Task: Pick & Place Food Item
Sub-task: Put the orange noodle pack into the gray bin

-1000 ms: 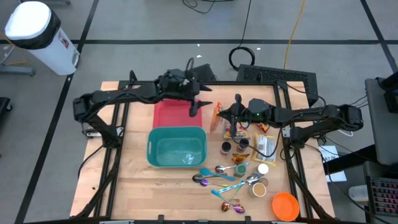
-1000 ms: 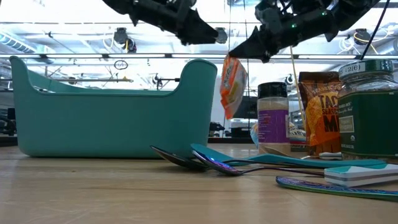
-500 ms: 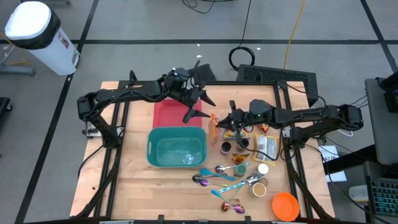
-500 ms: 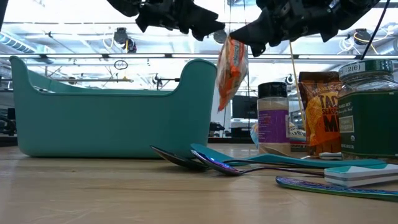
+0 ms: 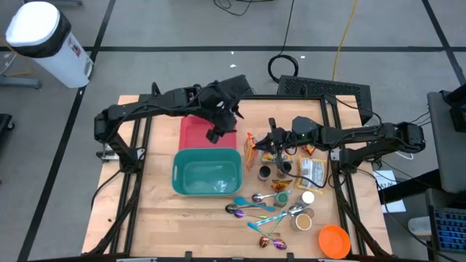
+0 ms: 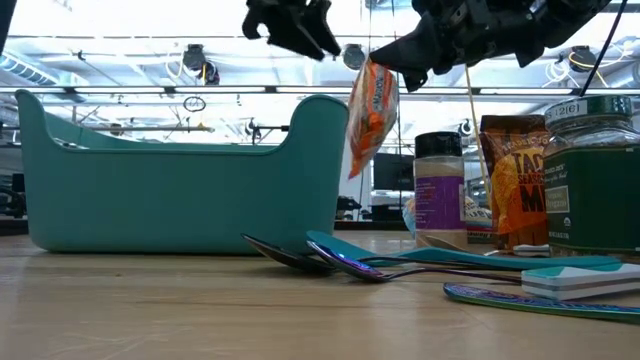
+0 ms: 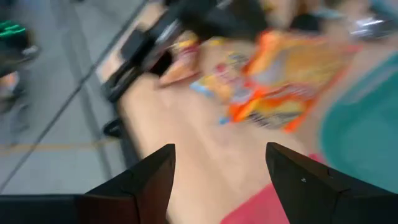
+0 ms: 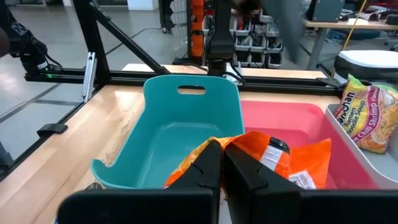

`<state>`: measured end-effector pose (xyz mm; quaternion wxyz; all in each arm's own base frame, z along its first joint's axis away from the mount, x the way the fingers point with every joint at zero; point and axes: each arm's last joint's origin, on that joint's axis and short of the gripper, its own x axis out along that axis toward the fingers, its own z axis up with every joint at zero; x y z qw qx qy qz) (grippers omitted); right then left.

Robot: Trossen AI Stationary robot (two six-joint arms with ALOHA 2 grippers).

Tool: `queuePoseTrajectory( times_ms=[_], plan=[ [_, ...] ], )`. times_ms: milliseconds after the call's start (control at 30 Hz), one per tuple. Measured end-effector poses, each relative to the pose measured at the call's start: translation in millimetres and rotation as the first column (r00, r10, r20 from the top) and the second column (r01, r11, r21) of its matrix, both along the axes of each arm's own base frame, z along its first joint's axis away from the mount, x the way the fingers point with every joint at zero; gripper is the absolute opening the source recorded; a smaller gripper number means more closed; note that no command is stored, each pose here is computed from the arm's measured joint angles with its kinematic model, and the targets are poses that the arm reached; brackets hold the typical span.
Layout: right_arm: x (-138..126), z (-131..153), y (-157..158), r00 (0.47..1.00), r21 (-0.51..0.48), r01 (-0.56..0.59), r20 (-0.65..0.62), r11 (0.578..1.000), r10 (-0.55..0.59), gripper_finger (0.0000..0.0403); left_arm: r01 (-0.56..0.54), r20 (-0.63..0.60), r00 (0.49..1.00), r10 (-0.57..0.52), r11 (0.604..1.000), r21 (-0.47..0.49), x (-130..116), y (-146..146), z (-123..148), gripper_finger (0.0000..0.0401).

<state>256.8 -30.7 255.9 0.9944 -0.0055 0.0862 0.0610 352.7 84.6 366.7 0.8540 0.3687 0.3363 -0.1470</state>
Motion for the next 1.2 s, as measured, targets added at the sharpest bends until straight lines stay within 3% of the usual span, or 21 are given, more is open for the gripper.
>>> queuePoseTrajectory(
  times_ms=[133,267,500,633,800,1067,1200],
  plan=[
    [0,0,1,1.0,0.006,-0.02,0.0,1.0,0.02,0.0,0.113,0.0,0.994,-0.113,0.991,-0.075,7,-2,6,0.0255],
    [0,1,6,0.996,0.016,-0.087,0.007,0.996,0.086,0.0,0.172,-0.015,0.984,-0.177,0.974,-0.15,24,0,-9,0.0255],
    [0,0,9,0.995,0.031,-0.099,-0.007,0.995,0.099,0.0,0.264,-0.031,0.96,-0.278,0.935,-0.237,46,-6,-37,0.0255],
    [-2,-1,10,0.994,0.041,-0.104,-0.027,0.994,0.105,0.0,0.296,0.009,0.952,-0.306,0.91,-0.291,45,-3,-34,0.0255],
    [-5,1,15,0.972,0.089,-0.23,-0.02,0.969,0.232,0.0,0.348,0.009,0.93,-0.368,0.87,-0.35,42,-7,-37,0.0255],
    [-7,2,23,0.921,0.134,-0.385,-0.009,0.913,0.39,0.0,0.351,0.009,0.927,-0.375,0.857,-0.377,45,-21,-36,0.0255],
    [-9,6,26,0.909,0.122,-0.414,0.01,0.902,0.416,0.0,0.305,0.002,0.942,-0.336,0.852,-0.426,48,-27,-34,0.0255]
  ],
)
